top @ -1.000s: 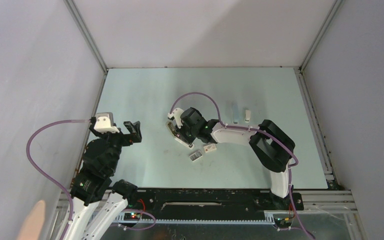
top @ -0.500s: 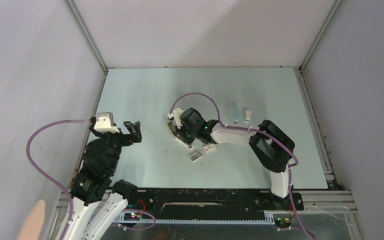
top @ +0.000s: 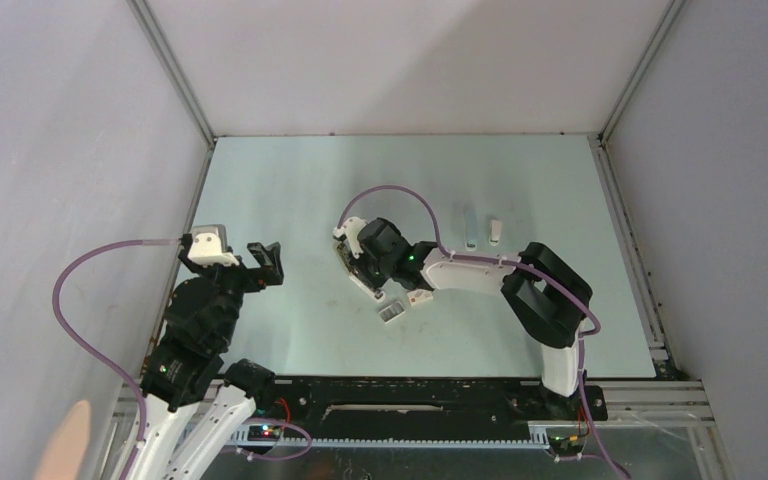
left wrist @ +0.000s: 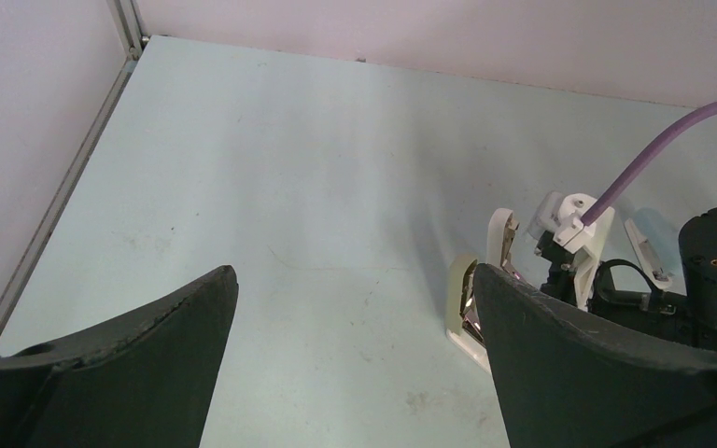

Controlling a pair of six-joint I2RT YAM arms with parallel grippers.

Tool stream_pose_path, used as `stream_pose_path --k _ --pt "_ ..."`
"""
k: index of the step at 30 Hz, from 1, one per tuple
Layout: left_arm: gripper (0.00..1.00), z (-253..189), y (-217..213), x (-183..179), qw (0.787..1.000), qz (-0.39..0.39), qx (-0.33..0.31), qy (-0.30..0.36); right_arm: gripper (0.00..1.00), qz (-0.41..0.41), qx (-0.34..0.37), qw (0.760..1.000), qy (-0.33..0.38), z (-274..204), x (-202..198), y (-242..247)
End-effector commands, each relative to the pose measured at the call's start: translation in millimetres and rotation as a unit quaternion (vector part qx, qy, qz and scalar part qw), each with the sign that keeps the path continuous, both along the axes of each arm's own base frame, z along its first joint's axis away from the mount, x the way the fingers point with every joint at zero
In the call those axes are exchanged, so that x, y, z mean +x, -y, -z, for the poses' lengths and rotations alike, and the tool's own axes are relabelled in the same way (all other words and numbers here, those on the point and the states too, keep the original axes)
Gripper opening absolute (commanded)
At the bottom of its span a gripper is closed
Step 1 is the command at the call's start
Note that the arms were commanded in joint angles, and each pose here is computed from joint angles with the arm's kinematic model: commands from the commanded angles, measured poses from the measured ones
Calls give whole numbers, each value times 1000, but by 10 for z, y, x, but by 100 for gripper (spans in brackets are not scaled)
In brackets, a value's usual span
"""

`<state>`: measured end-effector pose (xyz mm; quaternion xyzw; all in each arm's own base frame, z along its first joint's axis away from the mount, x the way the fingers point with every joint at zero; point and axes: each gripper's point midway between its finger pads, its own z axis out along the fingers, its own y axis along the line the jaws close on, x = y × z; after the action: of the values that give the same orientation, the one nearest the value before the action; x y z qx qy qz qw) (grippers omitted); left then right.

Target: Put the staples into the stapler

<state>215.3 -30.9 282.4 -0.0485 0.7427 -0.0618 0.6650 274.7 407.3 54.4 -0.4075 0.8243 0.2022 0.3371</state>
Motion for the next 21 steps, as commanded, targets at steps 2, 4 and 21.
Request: stream_pose_path --k 2,4,21 --pt "100 -45 10 13 1000 3 -5 13 12 15 33 999 16 -277 11 -72" --pt "100 -42 10 12 1000 3 -5 12 12 18 37 999 14 -264 -7 -77" --pt "100 -39 11 11 1000 3 -5 12 12 44 22 998 29 -230 51 -7"
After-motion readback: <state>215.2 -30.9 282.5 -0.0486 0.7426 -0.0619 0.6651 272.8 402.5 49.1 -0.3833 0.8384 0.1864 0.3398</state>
